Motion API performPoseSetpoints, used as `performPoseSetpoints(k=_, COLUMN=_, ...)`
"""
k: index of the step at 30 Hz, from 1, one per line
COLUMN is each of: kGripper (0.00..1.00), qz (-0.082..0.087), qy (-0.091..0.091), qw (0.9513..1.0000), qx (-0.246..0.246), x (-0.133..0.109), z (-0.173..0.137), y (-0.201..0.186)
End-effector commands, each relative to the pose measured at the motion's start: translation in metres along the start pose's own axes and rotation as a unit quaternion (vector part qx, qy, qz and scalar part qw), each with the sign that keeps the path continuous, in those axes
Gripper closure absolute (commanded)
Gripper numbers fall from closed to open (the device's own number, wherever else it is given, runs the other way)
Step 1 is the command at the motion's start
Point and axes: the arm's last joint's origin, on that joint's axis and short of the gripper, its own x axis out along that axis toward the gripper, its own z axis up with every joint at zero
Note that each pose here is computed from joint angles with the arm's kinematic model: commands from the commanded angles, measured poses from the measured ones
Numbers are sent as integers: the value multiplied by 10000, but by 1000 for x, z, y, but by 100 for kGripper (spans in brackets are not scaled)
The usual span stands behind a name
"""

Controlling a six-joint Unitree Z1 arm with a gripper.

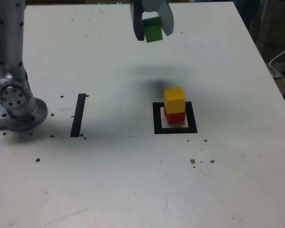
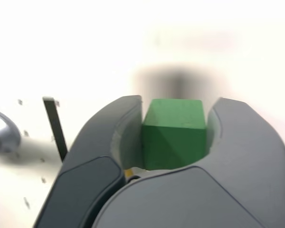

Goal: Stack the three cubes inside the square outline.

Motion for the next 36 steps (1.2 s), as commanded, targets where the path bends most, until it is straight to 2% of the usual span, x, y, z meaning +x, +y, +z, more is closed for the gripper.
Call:
performPoseSetpoints(k=1, kGripper=100, qz=28, qy=-60, qw=9989, qx=460, x=-8, z=4, y=-48)
performPoseSetpoints(k=10, kGripper=100, qz=85, qy=11, qw=9988, qx=472, x=-9, z=6, y=-106)
performPoseSetpoints(k=15, kGripper=100, qz=95, qy=181, qw=9987, qx=462, x=3, z=14, y=-126)
performPoseSetpoints(k=21, kGripper=100, qz=111, qy=323, qw=9983, qx=479, x=15, z=24, y=-135)
performPoseSetpoints(k=32, kGripper=100, qz=147, qy=257, qw=9981, qx=540, x=20, z=35, y=-144)
performPoseSetpoints(k=36, kGripper=100, qz=174, qy=308, qw=9979, qx=538, x=24, z=35, y=-144)
